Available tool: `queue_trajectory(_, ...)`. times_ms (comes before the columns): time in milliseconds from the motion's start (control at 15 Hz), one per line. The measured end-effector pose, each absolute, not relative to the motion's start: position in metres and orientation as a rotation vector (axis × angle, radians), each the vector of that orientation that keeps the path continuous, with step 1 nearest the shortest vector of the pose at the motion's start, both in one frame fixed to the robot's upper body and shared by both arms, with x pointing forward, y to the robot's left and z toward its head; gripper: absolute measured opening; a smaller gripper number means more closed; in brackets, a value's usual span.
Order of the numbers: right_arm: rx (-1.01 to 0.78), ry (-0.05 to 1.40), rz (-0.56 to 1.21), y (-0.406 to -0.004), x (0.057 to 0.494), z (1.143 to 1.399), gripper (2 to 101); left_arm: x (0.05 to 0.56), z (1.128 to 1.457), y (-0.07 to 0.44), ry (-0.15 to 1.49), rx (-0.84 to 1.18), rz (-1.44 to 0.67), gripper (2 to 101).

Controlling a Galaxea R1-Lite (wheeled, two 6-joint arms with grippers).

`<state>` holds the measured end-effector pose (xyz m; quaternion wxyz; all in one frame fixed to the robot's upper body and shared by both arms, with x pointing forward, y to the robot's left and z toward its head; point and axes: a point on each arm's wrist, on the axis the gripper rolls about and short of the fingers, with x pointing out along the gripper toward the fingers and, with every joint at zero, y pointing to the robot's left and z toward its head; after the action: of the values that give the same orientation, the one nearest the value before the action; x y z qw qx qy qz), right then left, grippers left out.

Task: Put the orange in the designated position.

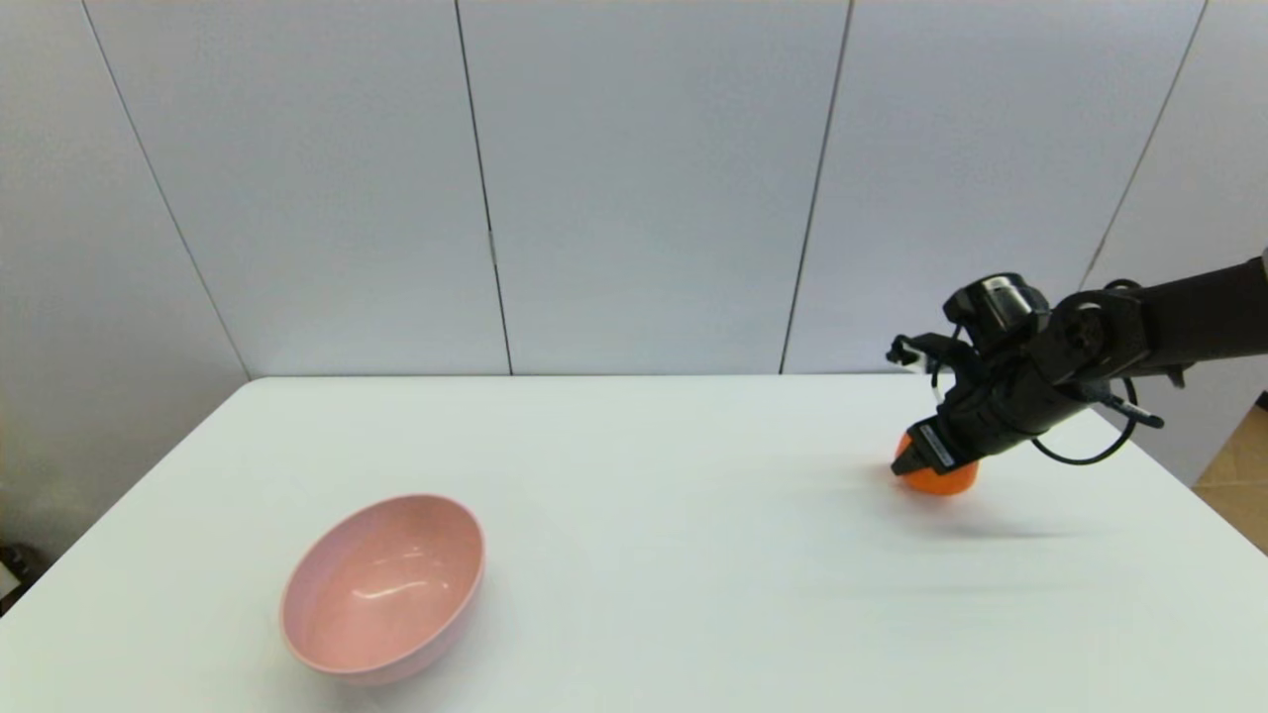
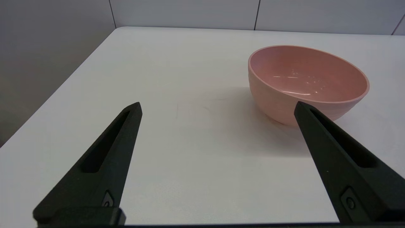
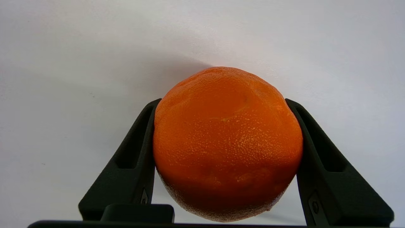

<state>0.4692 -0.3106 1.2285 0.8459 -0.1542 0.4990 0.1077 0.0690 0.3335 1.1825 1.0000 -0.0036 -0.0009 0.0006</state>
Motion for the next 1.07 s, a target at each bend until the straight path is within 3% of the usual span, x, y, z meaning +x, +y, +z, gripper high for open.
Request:
queue_trajectory(600,-0.401,0.816,0.333,-0.254,0.466,1.291,67.5,0.069,1.183,0.333,-0.002,-0.007,0.001,97.8)
queue_trajectory(1067,-0.462,0.676,0.496,-0.173,0.475,1.304,67.4,0.069,1.183,0.333,-0.002,-0.007,0.001,97.8)
